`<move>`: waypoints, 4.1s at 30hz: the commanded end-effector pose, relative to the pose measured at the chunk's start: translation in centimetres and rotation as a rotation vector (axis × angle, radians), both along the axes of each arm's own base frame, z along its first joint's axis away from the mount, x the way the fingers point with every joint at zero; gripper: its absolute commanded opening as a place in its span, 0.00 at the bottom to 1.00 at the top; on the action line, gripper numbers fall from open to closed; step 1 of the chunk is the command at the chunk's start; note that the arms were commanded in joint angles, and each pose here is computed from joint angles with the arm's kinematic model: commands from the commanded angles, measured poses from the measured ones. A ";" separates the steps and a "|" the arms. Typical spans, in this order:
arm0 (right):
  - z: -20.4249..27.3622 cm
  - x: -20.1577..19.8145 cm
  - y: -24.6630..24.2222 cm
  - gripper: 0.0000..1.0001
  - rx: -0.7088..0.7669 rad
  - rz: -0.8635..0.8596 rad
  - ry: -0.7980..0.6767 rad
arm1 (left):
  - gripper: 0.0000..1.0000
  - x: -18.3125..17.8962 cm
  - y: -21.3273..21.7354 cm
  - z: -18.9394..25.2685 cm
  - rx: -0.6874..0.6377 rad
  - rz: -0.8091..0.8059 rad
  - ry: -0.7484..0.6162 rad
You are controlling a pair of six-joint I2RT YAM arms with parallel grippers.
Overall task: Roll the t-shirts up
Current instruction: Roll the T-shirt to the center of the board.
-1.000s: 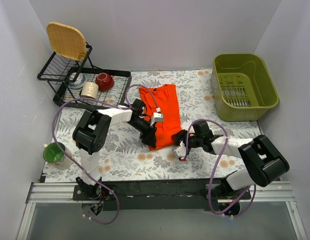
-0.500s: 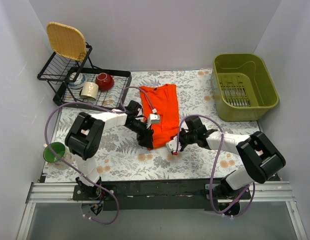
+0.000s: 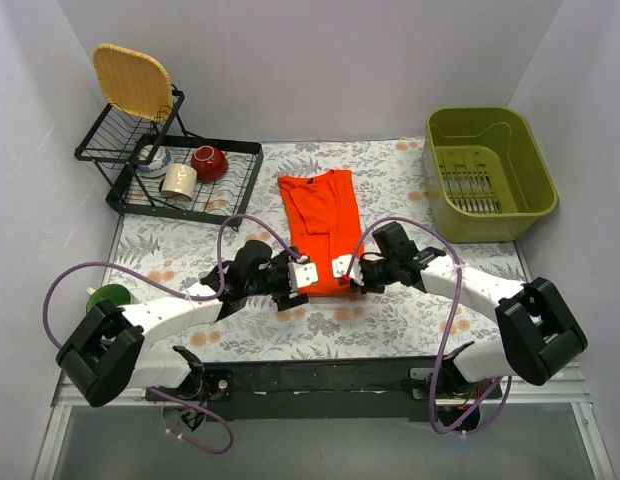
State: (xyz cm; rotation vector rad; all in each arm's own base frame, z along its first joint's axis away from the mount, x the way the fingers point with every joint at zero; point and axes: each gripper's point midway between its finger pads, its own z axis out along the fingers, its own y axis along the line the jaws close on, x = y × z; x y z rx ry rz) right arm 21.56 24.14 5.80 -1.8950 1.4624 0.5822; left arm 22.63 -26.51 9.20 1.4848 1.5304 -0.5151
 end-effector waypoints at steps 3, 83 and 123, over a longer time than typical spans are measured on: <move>0.6 -1.1 -0.2 0.02 0.023 -0.051 0.056 | 0.73 2.0 -1.7 0.3 -0.044 0.018 -0.071; 0.9 -7.7 -1.8 0.01 -0.066 0.074 0.638 | 0.00 -6.7 1.1 -1.4 0.167 -0.192 0.835; -4.9 -2.2 -0.6 0.01 -0.144 -0.071 1.227 | 0.29 2.5 5.0 -6.2 0.151 0.109 0.990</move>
